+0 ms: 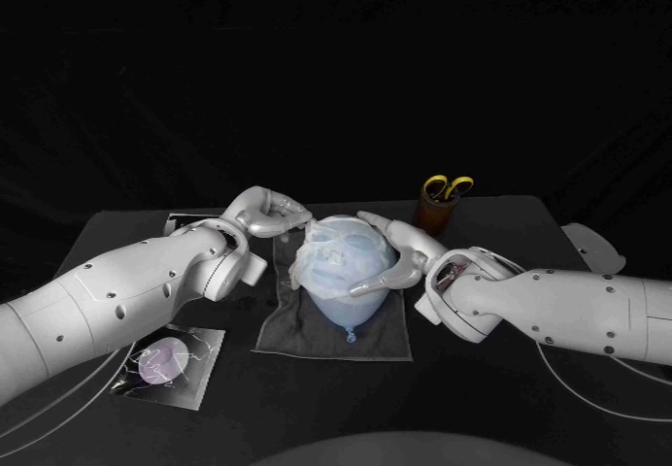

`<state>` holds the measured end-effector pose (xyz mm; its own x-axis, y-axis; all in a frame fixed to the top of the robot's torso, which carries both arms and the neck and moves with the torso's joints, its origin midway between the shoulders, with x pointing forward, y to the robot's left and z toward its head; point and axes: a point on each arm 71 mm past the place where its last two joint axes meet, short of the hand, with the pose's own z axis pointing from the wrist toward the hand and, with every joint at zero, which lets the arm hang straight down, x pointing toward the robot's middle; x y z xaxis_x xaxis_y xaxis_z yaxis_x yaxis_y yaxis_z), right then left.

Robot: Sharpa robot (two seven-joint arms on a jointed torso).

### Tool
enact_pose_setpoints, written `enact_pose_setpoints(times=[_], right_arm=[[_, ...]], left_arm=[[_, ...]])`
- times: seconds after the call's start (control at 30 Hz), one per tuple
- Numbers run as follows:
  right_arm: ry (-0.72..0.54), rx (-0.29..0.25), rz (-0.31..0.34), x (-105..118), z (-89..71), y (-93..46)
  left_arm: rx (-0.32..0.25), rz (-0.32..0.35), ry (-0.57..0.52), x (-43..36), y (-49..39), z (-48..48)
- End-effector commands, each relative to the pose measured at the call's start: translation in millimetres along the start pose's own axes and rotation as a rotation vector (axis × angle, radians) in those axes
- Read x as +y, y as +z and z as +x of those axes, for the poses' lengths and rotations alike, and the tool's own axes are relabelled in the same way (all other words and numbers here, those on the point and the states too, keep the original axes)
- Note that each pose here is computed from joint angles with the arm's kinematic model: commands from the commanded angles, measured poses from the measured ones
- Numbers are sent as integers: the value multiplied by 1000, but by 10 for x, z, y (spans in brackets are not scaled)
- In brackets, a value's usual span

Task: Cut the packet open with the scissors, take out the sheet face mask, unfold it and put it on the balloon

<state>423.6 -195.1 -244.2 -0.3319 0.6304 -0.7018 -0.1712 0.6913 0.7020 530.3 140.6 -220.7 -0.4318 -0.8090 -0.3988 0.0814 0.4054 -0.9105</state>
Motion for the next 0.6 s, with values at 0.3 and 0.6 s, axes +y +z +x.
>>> enact_pose_setpoints(times=[0.3,0.6], right_arm=[[-2,62,33,-48,104,-36],[-3,60,36,-57,95,-43]], left_arm=[[14,72,148,-64,47,34],[-8,54,128,-28,39,-29]])
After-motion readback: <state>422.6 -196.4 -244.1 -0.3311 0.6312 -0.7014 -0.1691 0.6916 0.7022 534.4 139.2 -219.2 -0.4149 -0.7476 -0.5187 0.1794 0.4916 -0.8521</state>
